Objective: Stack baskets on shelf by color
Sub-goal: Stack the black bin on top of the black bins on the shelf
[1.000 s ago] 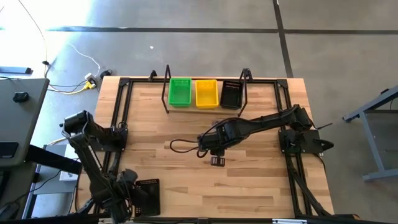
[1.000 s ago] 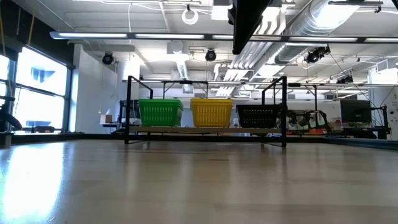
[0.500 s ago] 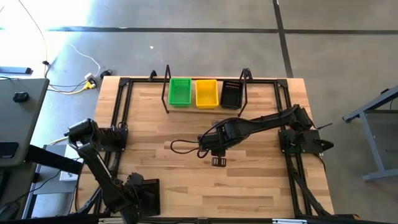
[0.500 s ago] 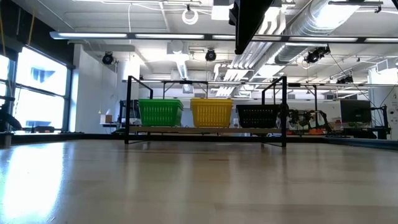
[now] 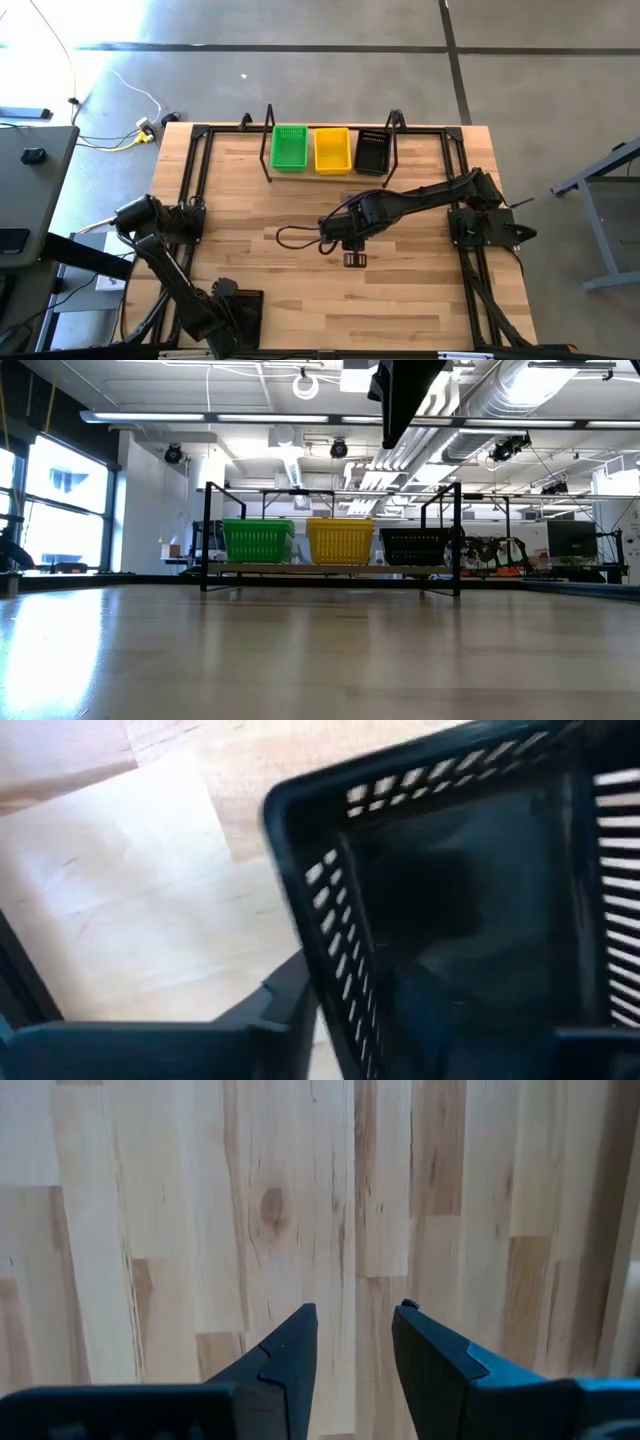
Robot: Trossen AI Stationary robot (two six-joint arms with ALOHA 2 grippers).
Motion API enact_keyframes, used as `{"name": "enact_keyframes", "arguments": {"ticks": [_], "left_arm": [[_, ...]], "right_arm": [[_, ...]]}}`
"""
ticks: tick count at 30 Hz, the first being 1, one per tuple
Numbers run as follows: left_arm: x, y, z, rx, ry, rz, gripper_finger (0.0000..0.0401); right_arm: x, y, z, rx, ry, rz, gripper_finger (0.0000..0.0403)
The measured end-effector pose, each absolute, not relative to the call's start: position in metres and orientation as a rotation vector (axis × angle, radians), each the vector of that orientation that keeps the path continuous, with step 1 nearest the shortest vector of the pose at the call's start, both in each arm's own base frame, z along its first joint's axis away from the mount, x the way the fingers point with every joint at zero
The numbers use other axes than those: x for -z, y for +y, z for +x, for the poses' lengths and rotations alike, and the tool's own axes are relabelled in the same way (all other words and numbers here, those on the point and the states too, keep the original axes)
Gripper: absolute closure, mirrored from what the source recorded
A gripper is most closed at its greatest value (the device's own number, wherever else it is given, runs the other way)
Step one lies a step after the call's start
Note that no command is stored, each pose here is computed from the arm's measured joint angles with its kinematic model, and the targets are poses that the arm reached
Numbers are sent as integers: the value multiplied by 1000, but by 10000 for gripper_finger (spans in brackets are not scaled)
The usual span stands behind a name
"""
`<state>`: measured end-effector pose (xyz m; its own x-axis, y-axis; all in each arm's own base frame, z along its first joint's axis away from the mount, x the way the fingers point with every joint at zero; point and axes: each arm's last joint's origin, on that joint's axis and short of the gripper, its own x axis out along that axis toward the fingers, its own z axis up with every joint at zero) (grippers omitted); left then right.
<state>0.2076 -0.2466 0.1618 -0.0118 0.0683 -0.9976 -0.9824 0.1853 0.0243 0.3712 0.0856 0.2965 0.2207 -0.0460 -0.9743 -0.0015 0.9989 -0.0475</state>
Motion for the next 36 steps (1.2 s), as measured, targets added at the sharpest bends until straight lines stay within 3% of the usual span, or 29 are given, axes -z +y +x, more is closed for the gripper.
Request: {"name": "enact_keyframes", "arguments": {"ticks": [6, 19, 36], "left_arm": [[-162, -238, 219, -1134, 1245, -1055, 394], [-182, -201, 247, -1170, 1114, -1161, 400], [-207, -119, 291, -1194, 985, -1199, 400]], "right_arm": [[-297, 97, 369, -95, 1353, -91, 284], [-301, 141, 371, -326, 1179, -234, 284], [-315, 181, 380, -413, 877, -251, 284]]}}
